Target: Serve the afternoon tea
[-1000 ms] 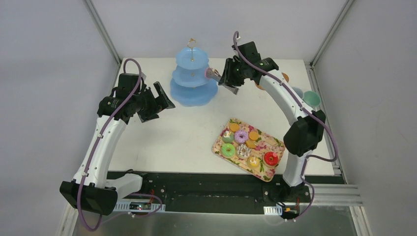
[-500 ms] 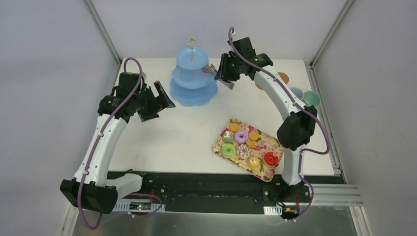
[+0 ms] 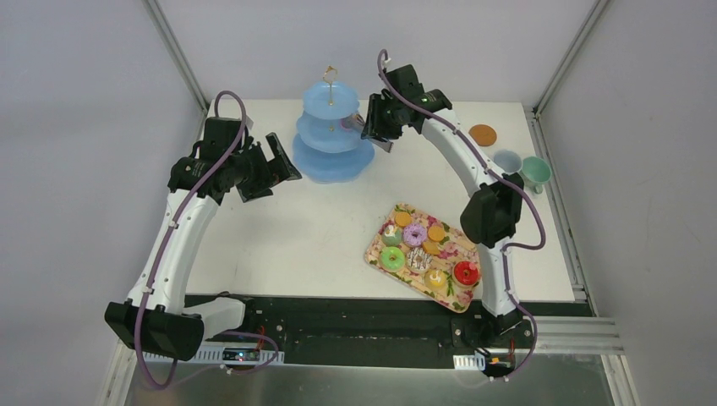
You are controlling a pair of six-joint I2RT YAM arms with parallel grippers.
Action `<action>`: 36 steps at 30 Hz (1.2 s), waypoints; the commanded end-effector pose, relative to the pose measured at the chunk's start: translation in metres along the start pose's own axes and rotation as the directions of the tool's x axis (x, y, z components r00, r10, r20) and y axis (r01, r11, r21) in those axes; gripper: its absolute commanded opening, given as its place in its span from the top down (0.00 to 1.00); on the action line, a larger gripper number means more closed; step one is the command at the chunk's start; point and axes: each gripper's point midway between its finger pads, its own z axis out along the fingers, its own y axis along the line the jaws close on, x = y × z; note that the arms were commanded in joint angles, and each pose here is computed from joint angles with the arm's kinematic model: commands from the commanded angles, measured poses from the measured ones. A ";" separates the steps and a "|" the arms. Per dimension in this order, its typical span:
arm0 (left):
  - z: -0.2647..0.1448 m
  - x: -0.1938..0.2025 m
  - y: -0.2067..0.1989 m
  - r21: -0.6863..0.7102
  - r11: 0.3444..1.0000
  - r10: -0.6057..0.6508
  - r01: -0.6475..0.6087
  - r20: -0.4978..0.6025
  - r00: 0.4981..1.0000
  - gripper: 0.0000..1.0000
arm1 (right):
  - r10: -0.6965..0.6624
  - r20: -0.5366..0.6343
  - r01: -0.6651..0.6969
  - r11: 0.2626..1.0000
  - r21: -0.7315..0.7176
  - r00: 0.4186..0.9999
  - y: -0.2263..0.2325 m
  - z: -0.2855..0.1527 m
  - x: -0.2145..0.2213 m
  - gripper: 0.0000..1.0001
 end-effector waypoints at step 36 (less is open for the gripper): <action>0.014 -0.006 -0.014 0.065 0.998 -0.022 0.022 -0.002 1.000 0.08 | -0.027 0.034 0.026 0.999 0.038 0.999 0.012 -0.122 0.020 0.56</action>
